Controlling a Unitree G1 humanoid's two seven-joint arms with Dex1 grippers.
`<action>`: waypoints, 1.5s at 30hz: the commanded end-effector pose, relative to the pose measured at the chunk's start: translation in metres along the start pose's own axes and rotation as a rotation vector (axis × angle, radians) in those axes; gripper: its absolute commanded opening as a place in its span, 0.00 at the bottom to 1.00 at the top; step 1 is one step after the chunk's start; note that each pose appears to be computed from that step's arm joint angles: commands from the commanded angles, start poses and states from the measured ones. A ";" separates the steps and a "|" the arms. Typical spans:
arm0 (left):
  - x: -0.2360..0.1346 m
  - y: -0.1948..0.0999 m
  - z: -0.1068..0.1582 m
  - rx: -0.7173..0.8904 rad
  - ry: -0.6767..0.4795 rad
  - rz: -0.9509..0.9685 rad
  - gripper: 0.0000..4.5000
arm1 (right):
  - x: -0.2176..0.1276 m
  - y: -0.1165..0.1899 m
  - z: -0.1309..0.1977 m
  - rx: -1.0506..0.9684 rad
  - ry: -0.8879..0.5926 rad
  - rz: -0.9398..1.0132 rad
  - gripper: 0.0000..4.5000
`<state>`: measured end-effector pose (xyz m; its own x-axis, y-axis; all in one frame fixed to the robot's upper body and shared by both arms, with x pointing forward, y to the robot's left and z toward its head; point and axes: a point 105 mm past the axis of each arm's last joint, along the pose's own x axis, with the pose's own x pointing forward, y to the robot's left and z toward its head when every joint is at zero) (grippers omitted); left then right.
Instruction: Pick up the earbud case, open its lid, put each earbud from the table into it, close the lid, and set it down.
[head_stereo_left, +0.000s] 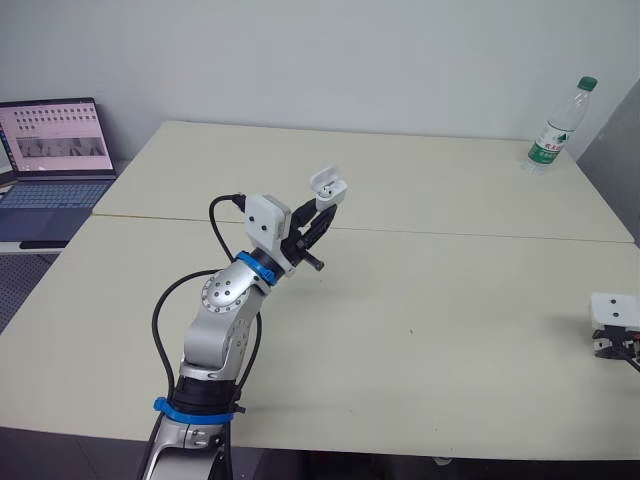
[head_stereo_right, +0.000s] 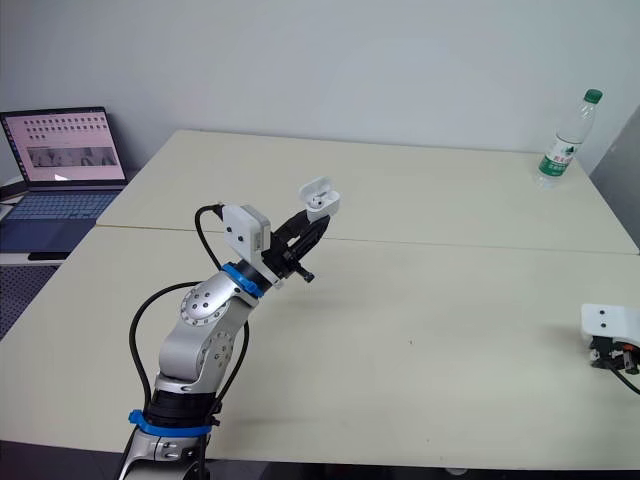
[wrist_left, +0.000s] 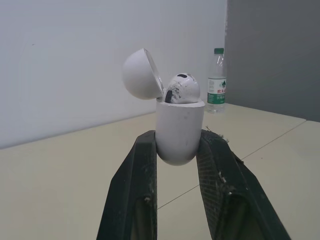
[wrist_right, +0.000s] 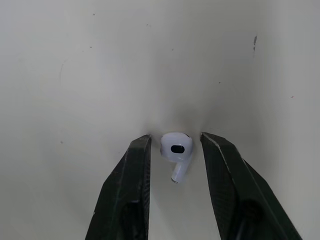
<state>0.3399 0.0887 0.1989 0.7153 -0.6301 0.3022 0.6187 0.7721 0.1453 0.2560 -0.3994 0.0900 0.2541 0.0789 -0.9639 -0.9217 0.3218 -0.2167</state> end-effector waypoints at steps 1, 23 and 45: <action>0.004 -0.004 0.018 0.030 -0.059 -0.023 0.17 | 0.006 0.004 -0.005 0.029 0.003 0.007 0.09; 0.001 -0.002 0.010 -0.002 -0.015 -0.077 0.17 | -0.137 -0.009 0.346 0.206 -1.539 -0.263 0.09; 0.015 -0.013 0.024 -0.040 -0.049 -0.178 0.17 | -0.132 -0.005 0.391 0.174 -1.631 -0.327 0.09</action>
<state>0.3424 0.0751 0.2077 0.6186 -0.7379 0.2699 0.7368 0.6641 0.1267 0.3465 -0.0422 0.2668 0.5548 0.7916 0.2561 -0.7709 0.6049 -0.1997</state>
